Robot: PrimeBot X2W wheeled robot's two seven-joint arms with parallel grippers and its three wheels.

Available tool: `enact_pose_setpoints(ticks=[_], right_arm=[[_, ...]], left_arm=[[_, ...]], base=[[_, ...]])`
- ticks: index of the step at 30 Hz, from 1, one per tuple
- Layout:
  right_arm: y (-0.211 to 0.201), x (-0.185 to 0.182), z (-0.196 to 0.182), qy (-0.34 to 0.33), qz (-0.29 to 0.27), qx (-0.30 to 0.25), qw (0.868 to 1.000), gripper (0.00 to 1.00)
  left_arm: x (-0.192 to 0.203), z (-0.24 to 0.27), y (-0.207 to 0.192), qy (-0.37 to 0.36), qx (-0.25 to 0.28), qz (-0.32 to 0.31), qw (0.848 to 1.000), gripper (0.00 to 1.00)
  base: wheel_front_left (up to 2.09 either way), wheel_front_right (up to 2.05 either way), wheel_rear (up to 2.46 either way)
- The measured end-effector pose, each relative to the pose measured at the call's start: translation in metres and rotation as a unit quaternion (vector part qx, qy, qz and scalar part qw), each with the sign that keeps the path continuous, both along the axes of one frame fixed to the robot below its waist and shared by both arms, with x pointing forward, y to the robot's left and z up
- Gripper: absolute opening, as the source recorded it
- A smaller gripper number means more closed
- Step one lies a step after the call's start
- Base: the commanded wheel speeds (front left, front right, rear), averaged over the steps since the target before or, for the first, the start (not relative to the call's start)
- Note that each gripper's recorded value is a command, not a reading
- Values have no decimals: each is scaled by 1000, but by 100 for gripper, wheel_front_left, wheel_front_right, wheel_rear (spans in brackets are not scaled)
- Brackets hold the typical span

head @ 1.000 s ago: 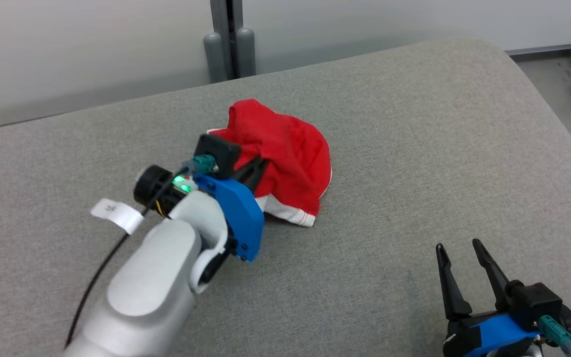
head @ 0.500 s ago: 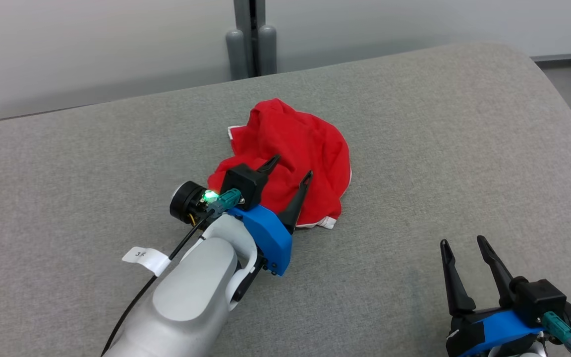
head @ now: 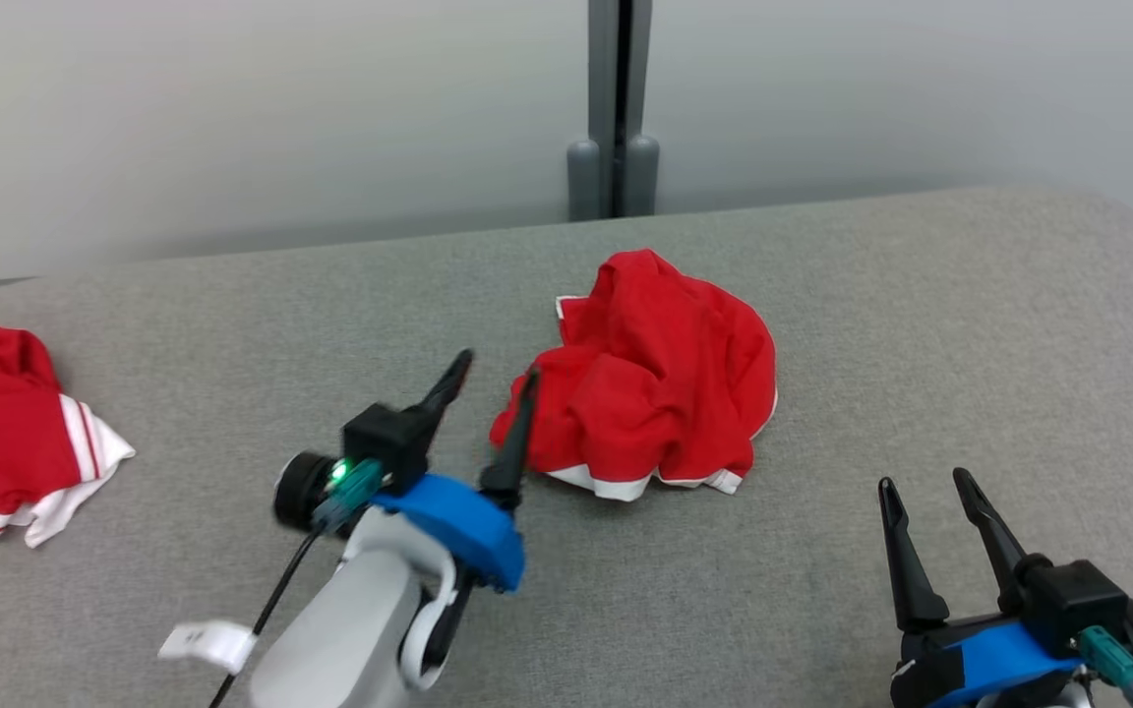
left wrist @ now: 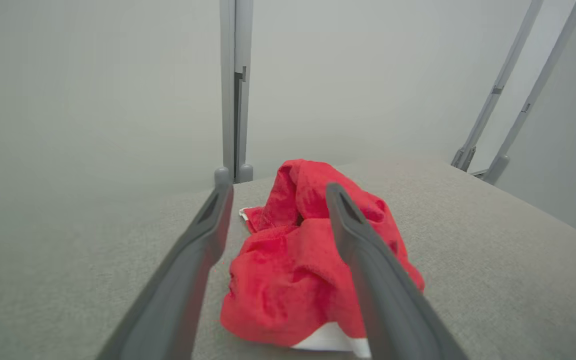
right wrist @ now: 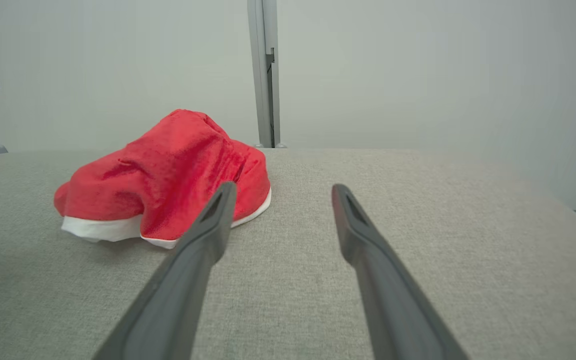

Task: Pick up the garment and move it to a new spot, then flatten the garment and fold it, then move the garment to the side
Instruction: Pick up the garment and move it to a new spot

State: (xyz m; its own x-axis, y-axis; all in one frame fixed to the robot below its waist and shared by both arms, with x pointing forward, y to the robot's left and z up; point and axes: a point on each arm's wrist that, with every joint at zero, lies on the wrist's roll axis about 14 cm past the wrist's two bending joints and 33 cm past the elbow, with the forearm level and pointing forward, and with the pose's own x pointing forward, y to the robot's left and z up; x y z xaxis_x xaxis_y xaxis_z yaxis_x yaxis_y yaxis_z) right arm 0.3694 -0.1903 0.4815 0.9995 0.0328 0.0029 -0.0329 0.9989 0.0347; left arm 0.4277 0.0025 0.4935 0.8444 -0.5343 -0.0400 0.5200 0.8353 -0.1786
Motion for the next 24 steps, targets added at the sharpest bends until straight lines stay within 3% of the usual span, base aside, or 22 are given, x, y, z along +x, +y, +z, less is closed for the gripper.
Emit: enact_pose_setpoints(ticks=[12,16,24], right_arm=[[18,-13,0,-1,27,2,1000,100],[19,-16,-5,7,28,8,1000,100],[22,-20,-10,15,31,15,999,100]], left_arm=[[-55,-33,110,39,-21,180,983,100],[-75,-43,125,55,-33,215,974,100],[-89,-48,126,60,-36,221,973,100]], base=[[0,0,0],[0,0,0],[0,0,0]])
